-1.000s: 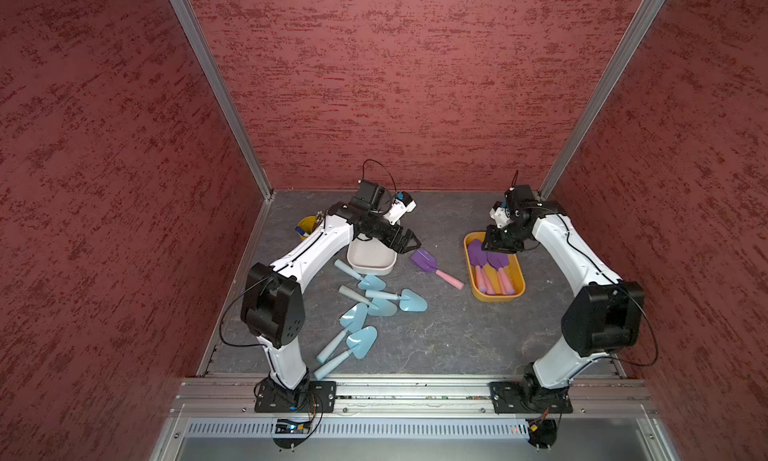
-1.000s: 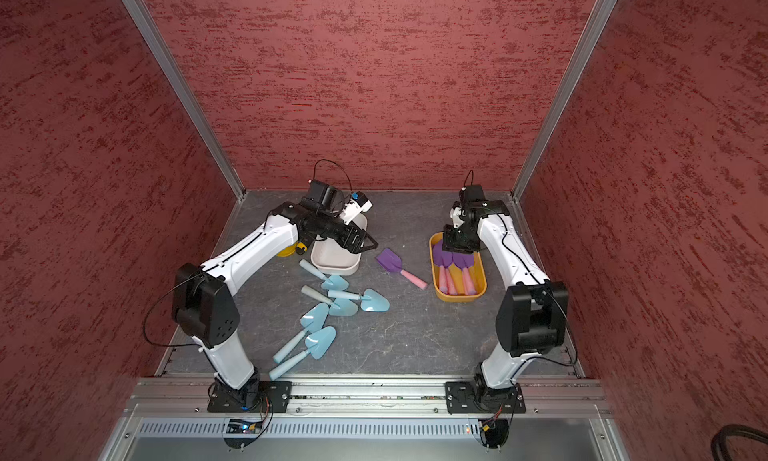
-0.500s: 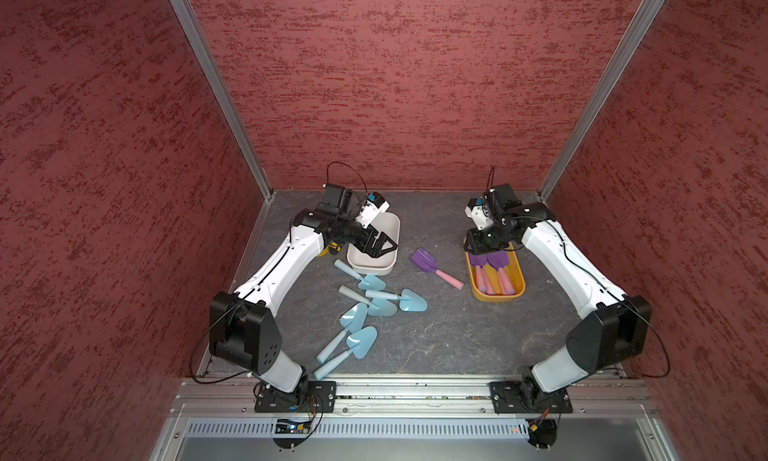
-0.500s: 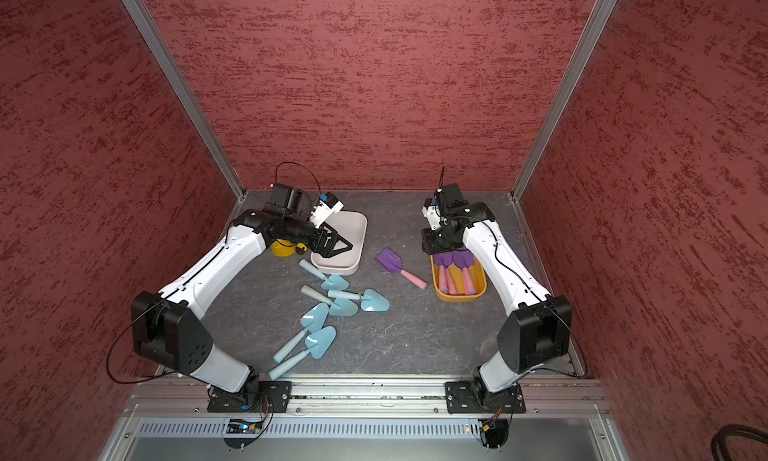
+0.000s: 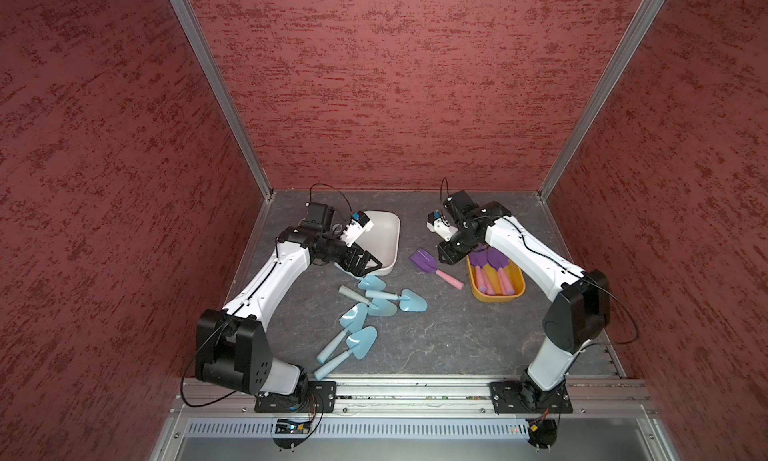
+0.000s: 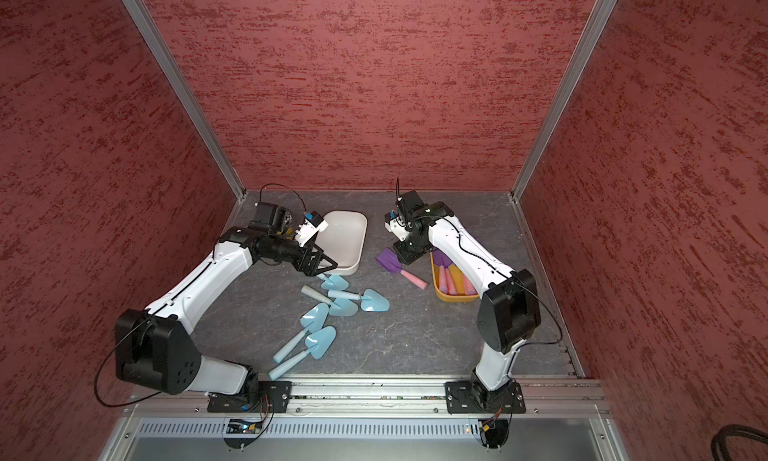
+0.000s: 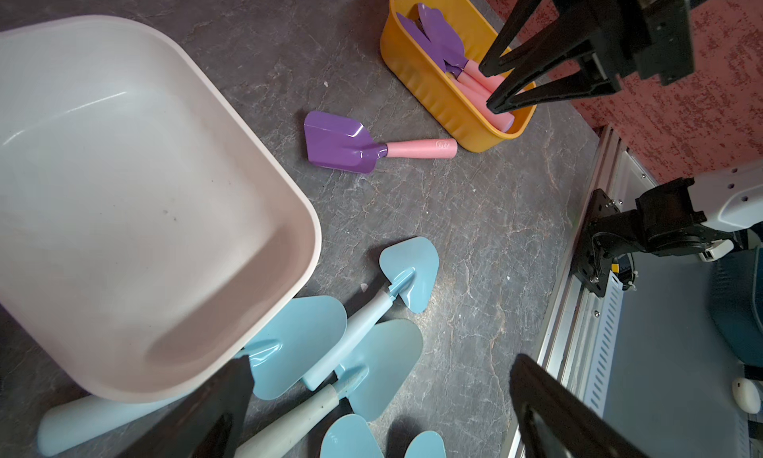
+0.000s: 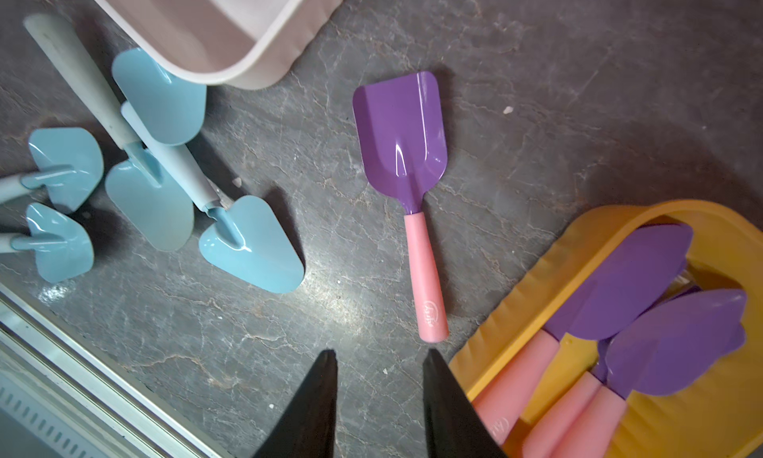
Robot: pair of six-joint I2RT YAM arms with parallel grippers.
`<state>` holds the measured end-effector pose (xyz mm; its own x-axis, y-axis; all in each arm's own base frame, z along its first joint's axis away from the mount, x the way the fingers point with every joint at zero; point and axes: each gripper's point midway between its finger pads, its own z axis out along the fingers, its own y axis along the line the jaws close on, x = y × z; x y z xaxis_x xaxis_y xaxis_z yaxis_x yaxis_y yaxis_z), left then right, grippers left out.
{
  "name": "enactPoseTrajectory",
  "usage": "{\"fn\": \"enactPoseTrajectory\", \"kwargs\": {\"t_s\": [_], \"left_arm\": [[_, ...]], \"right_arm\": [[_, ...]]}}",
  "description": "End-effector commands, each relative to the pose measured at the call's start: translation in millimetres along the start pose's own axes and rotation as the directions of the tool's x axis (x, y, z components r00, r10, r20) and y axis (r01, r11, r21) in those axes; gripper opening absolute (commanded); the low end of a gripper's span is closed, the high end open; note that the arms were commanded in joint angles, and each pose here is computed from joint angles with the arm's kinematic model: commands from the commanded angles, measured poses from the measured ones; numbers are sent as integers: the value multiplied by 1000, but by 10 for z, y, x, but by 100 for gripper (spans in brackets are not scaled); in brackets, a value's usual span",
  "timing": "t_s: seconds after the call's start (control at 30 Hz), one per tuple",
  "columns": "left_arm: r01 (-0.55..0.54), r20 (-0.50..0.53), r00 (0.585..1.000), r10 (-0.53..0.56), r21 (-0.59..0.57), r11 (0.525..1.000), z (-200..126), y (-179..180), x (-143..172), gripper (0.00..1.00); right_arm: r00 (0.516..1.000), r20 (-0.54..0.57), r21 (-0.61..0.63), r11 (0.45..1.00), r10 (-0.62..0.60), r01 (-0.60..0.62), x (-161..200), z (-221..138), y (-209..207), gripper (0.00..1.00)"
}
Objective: Sort the small shovels by color and place them into the storage box
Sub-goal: Pick up the shovel from the center of the board.
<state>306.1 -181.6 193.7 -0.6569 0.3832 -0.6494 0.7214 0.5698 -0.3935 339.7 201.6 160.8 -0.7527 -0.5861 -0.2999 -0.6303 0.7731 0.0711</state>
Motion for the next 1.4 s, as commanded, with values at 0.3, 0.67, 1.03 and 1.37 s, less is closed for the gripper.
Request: {"fn": "enactPoseTrajectory", "kwargs": {"t_s": [0.3,0.67,1.03,1.37], "left_arm": [[102,83,991,-110,96,990,188,36,-77,100],[130,56,989,-136,98,987,307,134,-44,100],[145,30,988,-149,108,984,382,142,-20,100],[144,30,989,-148,106,984,369,134,-31,100]], "right_arm": [[990,-113,12,996,-90,92,-36,396,-120,38],[963,-261,48,995,-71,87,76,828,-359,36],[941,-337,-26,999,-35,28,259,1092,-313,36],[939,-343,-21,1000,-14,7,275,1198,-340,35]]}}
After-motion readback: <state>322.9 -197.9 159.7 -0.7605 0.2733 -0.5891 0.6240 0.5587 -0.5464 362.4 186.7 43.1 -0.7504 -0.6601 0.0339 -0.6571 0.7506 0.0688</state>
